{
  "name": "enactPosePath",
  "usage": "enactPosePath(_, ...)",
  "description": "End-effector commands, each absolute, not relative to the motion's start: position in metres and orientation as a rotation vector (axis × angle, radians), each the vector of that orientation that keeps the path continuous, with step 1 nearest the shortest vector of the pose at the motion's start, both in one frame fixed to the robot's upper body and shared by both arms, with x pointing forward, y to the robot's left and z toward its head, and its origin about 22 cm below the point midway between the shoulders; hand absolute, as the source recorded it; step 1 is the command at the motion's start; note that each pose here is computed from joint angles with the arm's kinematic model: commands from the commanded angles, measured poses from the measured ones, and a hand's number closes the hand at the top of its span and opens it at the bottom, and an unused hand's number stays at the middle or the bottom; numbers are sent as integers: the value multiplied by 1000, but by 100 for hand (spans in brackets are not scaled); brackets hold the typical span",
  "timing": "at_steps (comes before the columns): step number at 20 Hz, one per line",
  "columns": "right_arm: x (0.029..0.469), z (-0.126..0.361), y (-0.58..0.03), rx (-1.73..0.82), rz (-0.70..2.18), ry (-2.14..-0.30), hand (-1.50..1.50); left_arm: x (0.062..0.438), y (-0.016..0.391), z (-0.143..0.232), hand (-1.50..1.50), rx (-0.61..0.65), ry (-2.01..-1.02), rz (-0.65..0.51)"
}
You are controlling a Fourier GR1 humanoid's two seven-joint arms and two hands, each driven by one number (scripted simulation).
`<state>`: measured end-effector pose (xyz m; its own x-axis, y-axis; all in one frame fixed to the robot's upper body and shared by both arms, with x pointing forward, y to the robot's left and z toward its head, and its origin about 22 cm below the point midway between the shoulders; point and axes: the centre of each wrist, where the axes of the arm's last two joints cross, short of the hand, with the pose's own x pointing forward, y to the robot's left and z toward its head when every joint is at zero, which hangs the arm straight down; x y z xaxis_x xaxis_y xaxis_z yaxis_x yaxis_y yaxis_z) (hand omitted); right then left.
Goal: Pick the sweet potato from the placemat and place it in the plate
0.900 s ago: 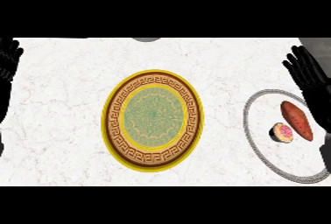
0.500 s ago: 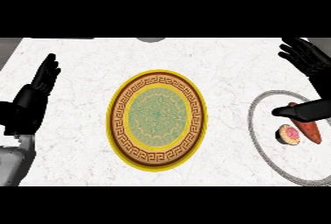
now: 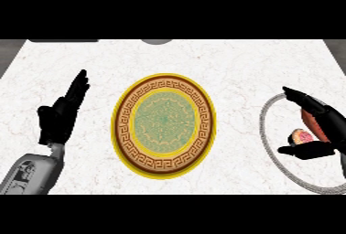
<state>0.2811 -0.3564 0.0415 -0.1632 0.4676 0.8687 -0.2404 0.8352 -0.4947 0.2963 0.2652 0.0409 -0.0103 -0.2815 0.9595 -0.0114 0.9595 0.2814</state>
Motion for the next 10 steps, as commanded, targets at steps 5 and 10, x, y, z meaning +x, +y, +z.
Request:
enactPosePath(5,282,92,-402,-433,700,-1756,-150,301,259,42,0,227,-1562,-209)
enactPosePath(10,276,168,-432,-573,909,-1532,-150,305,250,45,0,215,-1551,-191)
